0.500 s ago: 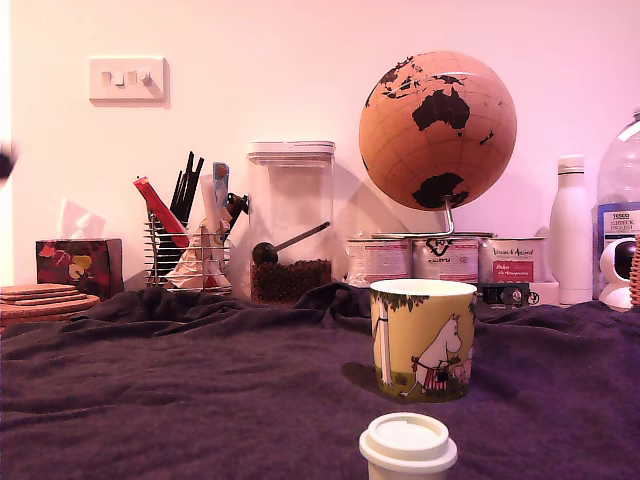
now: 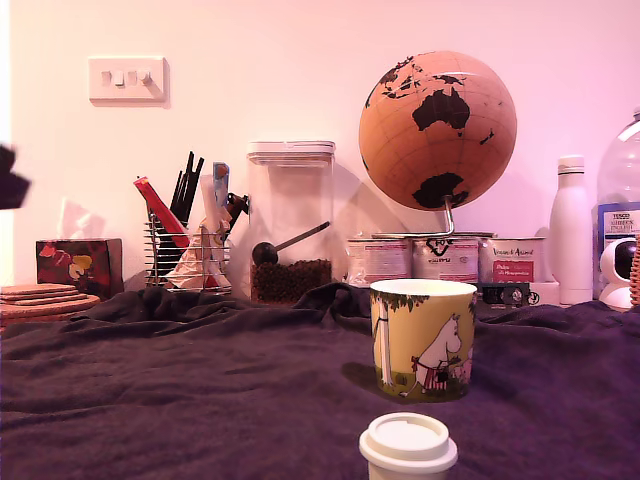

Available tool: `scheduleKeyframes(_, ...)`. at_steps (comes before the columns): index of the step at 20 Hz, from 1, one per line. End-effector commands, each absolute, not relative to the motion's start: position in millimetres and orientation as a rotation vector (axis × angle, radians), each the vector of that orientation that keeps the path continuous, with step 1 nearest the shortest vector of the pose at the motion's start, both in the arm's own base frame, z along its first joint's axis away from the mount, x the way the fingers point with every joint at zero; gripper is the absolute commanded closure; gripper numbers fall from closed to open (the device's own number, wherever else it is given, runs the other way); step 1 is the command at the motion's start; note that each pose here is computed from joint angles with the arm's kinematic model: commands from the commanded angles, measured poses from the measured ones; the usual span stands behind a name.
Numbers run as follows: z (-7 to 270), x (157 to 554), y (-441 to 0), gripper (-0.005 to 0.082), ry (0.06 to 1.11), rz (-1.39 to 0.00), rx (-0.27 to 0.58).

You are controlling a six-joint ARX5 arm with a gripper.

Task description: Pick up the coffee capsules on the table and drop them inside the coffee cup

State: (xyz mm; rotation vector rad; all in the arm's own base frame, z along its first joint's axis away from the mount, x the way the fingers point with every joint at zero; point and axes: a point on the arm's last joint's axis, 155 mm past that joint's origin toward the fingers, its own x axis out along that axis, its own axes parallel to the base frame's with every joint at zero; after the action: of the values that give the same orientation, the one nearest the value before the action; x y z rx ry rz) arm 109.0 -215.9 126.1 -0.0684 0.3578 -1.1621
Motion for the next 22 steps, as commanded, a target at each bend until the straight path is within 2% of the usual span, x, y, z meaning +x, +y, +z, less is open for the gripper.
scheduleKeyframes(1, 107.3, 111.2, -215.8, 0.0092, 0.390, -1.147, -0.053)
scheduleKeyframes(4, 108.8, 115.7, -214.4, 0.0092, 0.354, -1.132, -0.015)
scheduleKeyframes(12, 113.7, 118.3, -216.2, 0.0092, 0.304, -1.136, -0.002)
scheduleKeyframes(16, 110.7, 119.0, -216.3, 0.0092, 0.304, -1.134, 0.000)
scheduleKeyframes(19, 95.3, 119.1, -215.7, 0.0092, 0.335, -1.128, 0.007)
scheduleKeyframes(22, 98.4, 120.7, -216.4, 0.0092, 0.321, -1.124, 0.005)
